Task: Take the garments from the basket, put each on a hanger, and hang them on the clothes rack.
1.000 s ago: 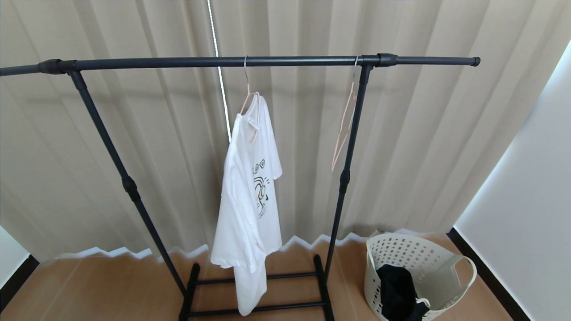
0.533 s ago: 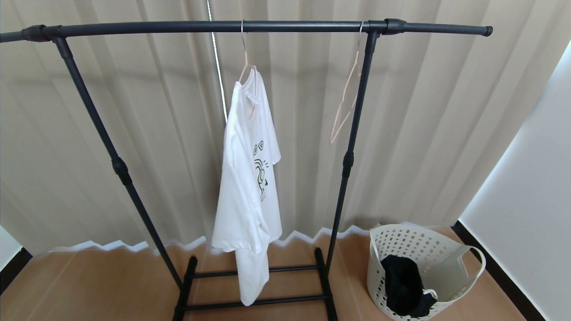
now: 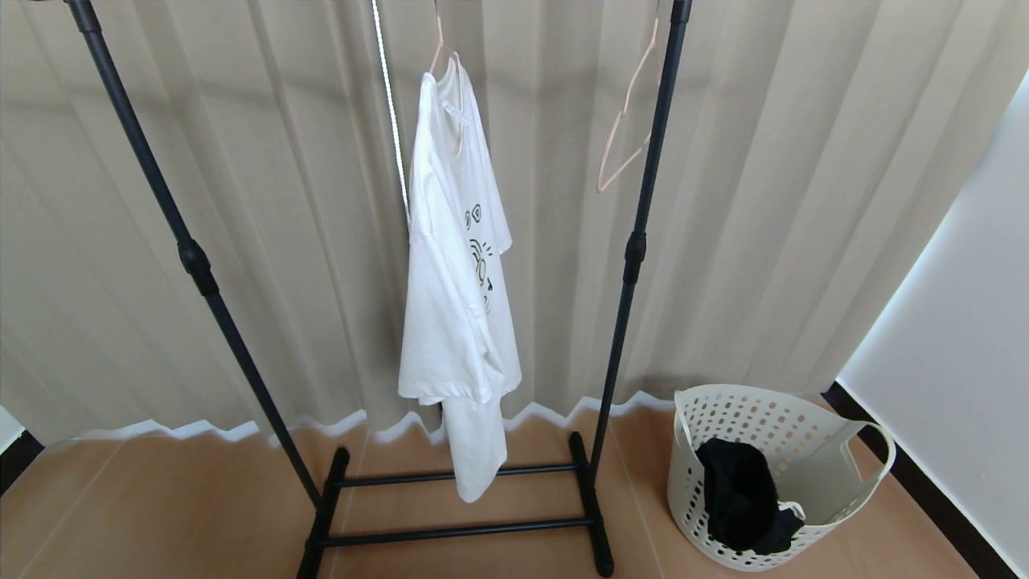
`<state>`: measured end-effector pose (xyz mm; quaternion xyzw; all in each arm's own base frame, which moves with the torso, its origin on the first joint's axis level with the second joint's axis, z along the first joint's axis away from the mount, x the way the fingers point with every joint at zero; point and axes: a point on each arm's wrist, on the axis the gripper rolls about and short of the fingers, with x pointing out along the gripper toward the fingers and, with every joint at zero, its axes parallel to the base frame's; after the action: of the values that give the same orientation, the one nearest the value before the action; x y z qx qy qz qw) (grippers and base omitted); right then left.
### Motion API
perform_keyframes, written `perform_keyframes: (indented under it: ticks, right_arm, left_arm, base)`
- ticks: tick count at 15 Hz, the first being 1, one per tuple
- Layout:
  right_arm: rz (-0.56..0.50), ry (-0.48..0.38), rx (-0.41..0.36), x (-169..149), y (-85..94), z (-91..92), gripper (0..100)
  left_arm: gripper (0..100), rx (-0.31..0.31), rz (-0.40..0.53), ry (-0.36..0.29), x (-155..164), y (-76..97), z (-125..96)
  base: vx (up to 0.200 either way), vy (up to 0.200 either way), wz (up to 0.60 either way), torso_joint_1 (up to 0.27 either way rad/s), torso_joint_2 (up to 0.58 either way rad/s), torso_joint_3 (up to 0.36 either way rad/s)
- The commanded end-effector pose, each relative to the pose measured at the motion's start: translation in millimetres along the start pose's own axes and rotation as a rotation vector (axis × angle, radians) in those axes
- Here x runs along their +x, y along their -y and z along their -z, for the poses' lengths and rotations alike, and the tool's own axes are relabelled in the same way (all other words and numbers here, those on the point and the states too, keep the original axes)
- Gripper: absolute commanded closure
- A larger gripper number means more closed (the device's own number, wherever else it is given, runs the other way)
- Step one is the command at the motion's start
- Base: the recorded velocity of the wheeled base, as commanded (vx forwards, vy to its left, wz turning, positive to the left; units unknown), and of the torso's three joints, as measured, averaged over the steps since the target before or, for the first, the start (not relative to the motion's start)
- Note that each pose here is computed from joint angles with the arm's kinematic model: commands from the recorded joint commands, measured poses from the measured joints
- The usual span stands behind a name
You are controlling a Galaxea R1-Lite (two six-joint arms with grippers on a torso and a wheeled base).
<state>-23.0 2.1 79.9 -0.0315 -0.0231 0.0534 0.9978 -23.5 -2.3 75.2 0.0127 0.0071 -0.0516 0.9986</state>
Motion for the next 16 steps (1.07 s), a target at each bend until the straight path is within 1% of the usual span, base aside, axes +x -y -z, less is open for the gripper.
perform_keyframes:
  ticks: [1, 5, 6, 11, 13, 16]
  right_arm:
    - [-0.001, 0.002, 0.0, 0.0, 0.0, -0.1, 0]
    - [-0.001, 0.002, -0.002, 0.0, 0.0, -0.1, 0]
    - [-0.001, 0.002, -0.002, 0.0, 0.0, -0.1, 0]
    - [-0.001, 0.002, -0.002, 0.0, 0.0, -0.1, 0]
    - [-0.001, 0.002, -0.002, 0.0, 0.0, -0.1, 0]
    - [-0.001, 0.002, -0.002, 0.0, 0.0, -0.1, 0]
  left_arm:
    - [0, 0.0, 0.0, -0.003, 0.2, 0.0, 0.4]
    - [0, 0.0, 0.001, -0.001, 0.1, 0.0, -0.1]
    - [0, -0.002, 0.0, -0.001, 0.1, 0.0, -0.1]
    - [0, -0.002, 0.001, -0.001, 0.1, 0.0, -0.1]
    - [0, -0.002, 0.001, -0.001, 0.1, 0.0, -0.1]
    - [0, -0.002, 0.001, -0.001, 0.1, 0.0, -0.1]
  base:
    - [0.0, 0.0, 0.0, -0.09, 0.46, 0.359]
    - [0.0, 0.0, 0.0, -0.056, 0.44, 0.376]
    - [0.0, 0.0, 0.0, -0.027, 0.24, 0.212]
    - [0.0, 0.0, 0.0, -0.008, 0.04, 0.038]
    - [0.0, 0.0, -0.6, -0.002, 0.04, 0.058]
    - [0.0, 0.0, -0.6, 0.005, 0.17, 0.157]
